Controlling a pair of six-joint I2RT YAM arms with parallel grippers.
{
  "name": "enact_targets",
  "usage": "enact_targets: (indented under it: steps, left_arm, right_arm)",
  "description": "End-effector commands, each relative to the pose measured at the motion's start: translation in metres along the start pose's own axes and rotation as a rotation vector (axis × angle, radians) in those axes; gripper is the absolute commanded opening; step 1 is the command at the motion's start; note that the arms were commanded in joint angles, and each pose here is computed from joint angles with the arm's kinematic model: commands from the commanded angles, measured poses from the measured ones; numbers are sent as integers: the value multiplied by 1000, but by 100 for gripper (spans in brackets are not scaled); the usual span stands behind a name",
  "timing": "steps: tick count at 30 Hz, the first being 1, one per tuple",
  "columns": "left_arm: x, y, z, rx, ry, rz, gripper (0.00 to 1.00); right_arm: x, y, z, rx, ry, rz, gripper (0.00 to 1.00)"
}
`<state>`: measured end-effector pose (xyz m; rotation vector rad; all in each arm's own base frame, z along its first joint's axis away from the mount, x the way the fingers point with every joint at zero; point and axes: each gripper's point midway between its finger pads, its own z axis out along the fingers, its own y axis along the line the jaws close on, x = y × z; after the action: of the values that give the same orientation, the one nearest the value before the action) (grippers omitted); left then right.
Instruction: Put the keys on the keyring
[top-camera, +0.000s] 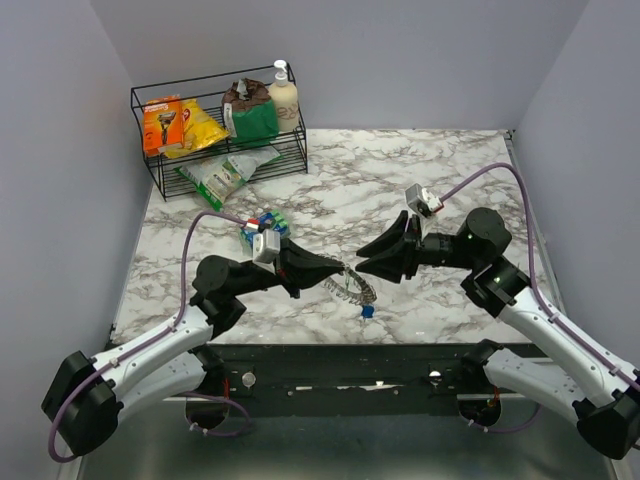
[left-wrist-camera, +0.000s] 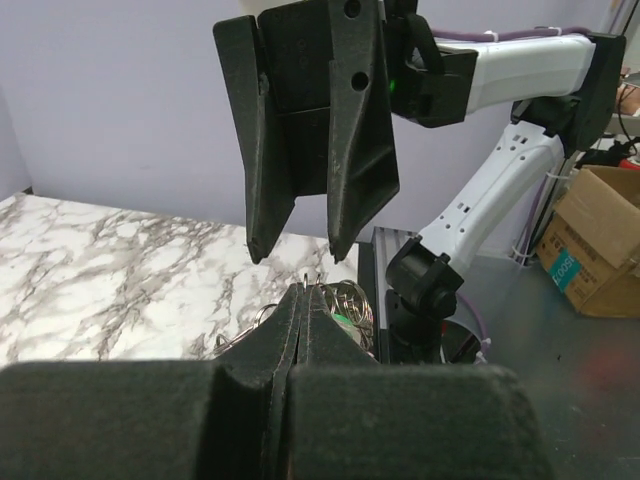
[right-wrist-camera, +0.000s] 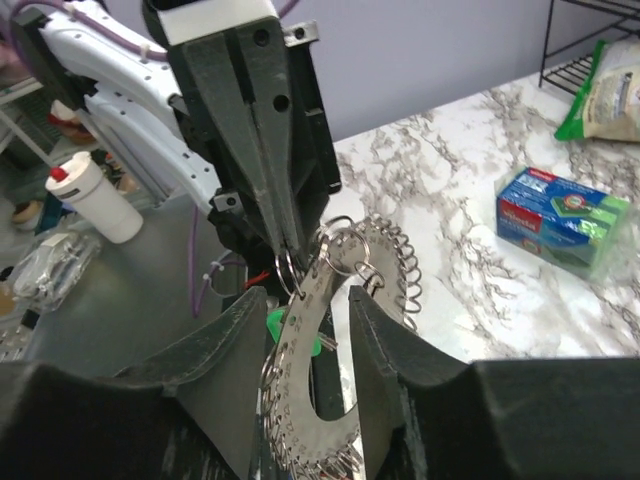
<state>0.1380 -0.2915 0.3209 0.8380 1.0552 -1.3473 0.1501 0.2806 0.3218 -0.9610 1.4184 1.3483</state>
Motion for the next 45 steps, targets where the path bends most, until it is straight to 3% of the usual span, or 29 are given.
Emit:
enact_targets:
  steps: [1, 8, 17, 24, 30, 35, 45]
  left_arm:
    - [-19, -14, 5, 76, -59, 47, 0]
    - [-18, -12, 6, 77, -59, 49, 0]
    - [-21, -10, 12, 84, -67, 48, 0]
    - [-21, -11, 14, 101, -59, 45, 0]
    - [-18, -10, 12, 89, -40, 53, 0]
    - [-19, -11, 10, 88, -41, 55, 0]
    - [-25, -13, 13, 99, -48, 60, 0]
  right_arm:
    - [-9, 26, -1, -157, -10, -30, 45]
    - [-8, 38, 0, -264, 26, -16, 42]
    - [3, 35, 2, -277, 70, 23, 31]
    - [-2, 24, 3, -188, 31, -1, 33]
    - [-14, 22, -3, -110, -30, -48, 40]
    - [-7, 16, -1, -97, -11, -33, 45]
    - [3, 9, 3, -102, 24, -9, 45]
